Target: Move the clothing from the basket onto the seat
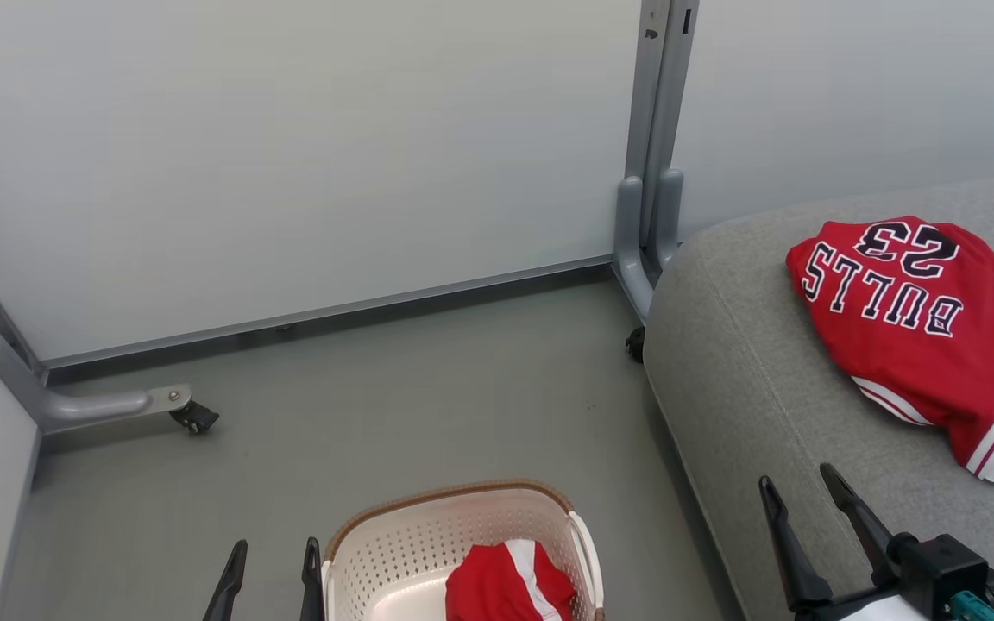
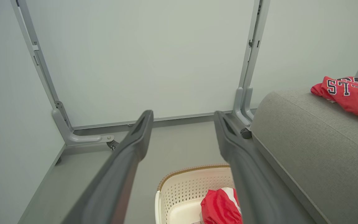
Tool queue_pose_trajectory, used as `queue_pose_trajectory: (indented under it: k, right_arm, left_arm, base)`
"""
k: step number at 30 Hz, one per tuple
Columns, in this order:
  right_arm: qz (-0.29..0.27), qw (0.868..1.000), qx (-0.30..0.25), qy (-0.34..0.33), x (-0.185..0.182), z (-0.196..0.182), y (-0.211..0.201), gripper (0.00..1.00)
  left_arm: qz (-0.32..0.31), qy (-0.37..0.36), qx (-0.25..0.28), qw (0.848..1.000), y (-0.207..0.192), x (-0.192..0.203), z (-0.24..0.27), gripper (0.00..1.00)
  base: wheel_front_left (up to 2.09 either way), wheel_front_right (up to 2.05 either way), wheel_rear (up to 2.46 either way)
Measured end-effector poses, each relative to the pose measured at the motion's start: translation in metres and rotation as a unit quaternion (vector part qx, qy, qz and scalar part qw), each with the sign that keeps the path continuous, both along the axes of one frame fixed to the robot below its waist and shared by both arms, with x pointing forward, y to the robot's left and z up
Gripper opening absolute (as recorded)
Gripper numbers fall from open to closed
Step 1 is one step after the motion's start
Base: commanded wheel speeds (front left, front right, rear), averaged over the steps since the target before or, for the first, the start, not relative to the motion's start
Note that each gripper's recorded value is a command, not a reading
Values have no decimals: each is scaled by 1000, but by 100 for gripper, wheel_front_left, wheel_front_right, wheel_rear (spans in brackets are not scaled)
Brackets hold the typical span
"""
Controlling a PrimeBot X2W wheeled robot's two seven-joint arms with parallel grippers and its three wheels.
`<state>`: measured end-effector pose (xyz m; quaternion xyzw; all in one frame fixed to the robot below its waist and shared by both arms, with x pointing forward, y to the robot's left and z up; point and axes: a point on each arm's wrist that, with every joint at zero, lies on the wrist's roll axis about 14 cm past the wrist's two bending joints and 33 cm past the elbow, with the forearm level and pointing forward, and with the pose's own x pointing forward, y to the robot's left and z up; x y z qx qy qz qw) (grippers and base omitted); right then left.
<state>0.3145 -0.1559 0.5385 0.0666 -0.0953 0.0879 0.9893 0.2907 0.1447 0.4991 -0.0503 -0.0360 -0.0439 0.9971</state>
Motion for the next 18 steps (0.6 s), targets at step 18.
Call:
queue_pose_trajectory:
  k: [18]
  right_arm:
    - [-5, 1000, 8, 4, -5, -3, -4, 100]
  left_arm:
    - [-8, 6, 5, 1000, -8, -1, -4, 100]
  base:
    - [0, 0, 0]
